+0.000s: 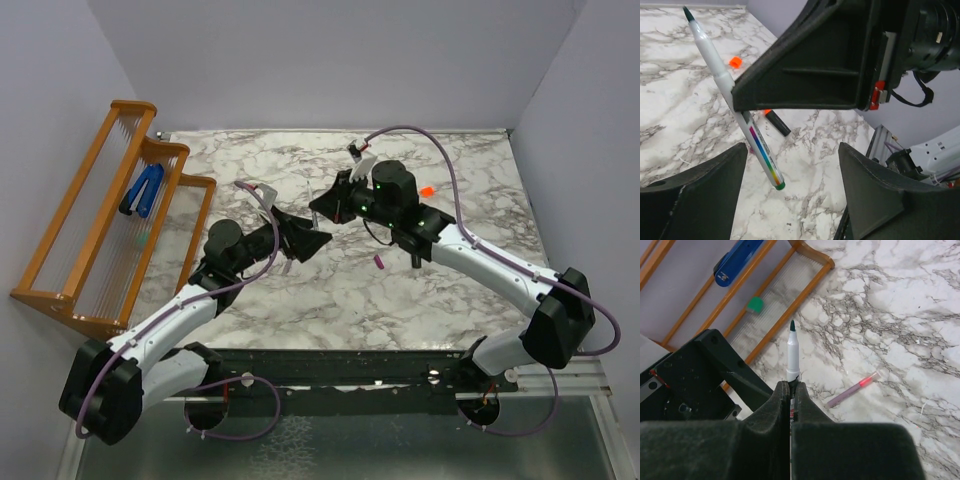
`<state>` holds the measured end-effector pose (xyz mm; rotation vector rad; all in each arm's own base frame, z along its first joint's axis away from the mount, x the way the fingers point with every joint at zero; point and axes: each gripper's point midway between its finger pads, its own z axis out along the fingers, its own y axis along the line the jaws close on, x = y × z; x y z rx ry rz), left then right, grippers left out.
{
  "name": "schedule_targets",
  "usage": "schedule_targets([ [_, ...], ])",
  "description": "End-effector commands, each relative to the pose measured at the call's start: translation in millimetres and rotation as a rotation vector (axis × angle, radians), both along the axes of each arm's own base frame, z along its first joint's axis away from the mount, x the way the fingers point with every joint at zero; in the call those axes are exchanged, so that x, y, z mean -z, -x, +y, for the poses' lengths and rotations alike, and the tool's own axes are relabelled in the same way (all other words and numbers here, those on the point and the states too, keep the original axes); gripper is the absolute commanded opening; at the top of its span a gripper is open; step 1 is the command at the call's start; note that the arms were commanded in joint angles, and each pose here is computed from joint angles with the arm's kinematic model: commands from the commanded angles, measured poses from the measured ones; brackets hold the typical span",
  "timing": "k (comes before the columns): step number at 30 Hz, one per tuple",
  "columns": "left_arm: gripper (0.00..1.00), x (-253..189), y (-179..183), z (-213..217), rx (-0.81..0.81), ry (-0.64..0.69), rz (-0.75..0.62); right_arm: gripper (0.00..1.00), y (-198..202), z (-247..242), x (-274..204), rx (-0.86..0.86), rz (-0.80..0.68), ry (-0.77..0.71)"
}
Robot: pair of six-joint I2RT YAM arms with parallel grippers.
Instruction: Insert the pens into the pen caps
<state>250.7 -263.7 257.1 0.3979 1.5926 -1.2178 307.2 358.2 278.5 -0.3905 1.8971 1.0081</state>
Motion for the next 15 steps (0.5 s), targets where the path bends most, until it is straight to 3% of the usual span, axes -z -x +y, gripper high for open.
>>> schedule_targets([
  [1,0.69,-17,-11,2,-0.057,0.041,-0.045,0.01,6,7,-6,-0.027,-0.009,-0.027],
  [4,0.37,-14,-13,1,-0.056,0.041,-0.030,0.01,6,8,-7,-0.029,-0.011,-0.027],
  [5,0.10,-12,-13,0,-0.055,0.042,-0.021,0.00,6,8,-8,-0.028,-0.012,-0.027],
  [6,0.00,-10,-13,0,-0.056,0.043,-0.012,0.01,6,7,-9,-0.026,-0.014,-0.026],
  [15,0.00,-9,-11,1,-0.050,0.041,-0.013,0.01,1,2,-16,0.009,-0.043,-0.026],
])
